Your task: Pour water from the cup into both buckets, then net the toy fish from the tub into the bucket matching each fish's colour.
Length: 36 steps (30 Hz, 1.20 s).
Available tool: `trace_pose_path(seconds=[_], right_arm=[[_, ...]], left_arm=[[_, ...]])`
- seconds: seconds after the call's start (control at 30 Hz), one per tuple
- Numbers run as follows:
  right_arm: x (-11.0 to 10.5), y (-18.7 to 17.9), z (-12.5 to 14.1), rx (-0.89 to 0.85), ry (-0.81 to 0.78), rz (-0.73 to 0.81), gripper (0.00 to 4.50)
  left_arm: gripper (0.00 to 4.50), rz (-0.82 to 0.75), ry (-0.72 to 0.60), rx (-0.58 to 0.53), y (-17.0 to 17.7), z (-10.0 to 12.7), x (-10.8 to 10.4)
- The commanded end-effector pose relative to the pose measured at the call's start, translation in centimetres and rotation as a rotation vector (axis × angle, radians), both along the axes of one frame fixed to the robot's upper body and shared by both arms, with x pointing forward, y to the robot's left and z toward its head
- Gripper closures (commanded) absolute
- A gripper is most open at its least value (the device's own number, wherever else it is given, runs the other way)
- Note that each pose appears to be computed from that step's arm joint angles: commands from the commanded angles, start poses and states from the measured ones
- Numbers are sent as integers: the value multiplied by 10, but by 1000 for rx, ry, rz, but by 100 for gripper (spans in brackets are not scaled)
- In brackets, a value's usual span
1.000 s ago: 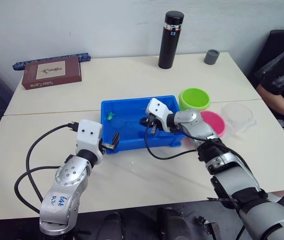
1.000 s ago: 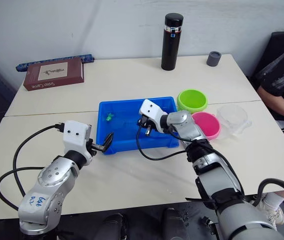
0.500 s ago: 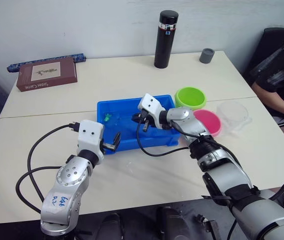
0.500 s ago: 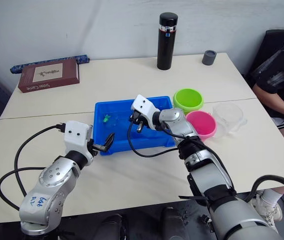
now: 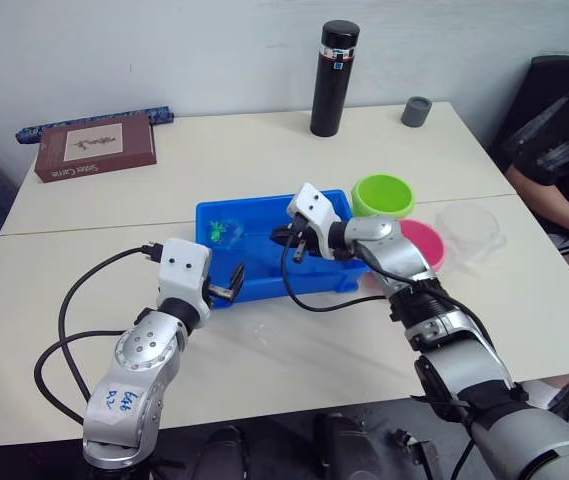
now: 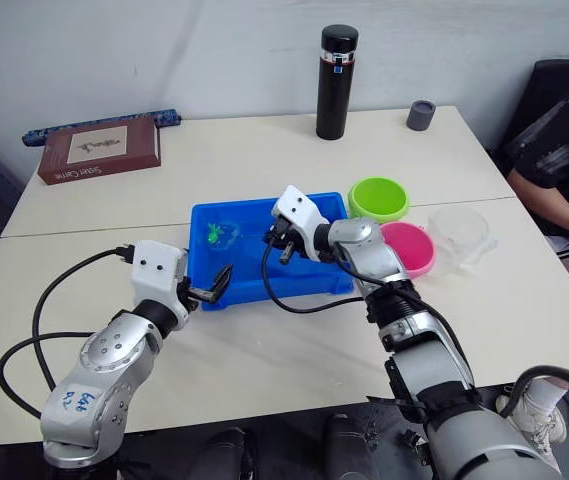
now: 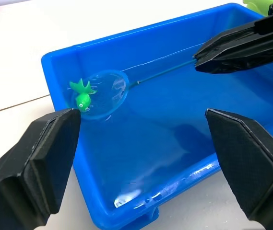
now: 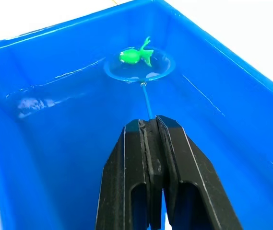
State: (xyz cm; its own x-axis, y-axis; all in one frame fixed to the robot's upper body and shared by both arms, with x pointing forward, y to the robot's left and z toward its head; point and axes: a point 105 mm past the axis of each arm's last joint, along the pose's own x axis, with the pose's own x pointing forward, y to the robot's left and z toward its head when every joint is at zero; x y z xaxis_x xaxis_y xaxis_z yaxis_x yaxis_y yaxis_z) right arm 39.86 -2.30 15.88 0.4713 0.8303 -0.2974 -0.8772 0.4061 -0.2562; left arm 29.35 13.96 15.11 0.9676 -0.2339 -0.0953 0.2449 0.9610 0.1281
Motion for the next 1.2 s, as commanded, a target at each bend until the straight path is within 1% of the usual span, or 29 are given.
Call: trace_pose_path(seconds=[0.03, 0.27, 0.4, 0.53, 0.73, 0.8, 0.9, 0.97, 1.1, 1.2], right_arm=[[-4, -11, 19, 45, -35, -13, 450], [-12, -33, 14, 20, -28, -51, 450], [-16, -49, 18, 23, -24, -88, 450], [-26, -73, 32, 34, -39, -145, 450], [-48, -89, 50, 64, -46, -195, 450], [-55, -94, 58, 93, -45, -217, 450], [-64, -106, 80, 168, -71, -269, 450], [-68, -115, 89, 197, -84, -305, 450], [-72, -136, 100, 194, -117, -383, 450], [-72, -158, 100, 169, -148, -453, 450]], left_arm=[[2, -20, -50, 8, -4, 11, 1], [2, -43, -49, 9, -7, 11, 4], [2, -55, -50, 11, -8, 11, 5], [2, -81, -52, 11, -11, 12, 8], [2, -126, -55, 10, -19, 13, 12], [2, -146, -56, 10, -22, 14, 15], [2, -174, -57, 8, -26, 14, 18], [2, -187, -59, 10, -28, 15, 20], [2, -210, -64, 9, -31, 16, 23], [2, -221, -67, 10, -33, 17, 24]])
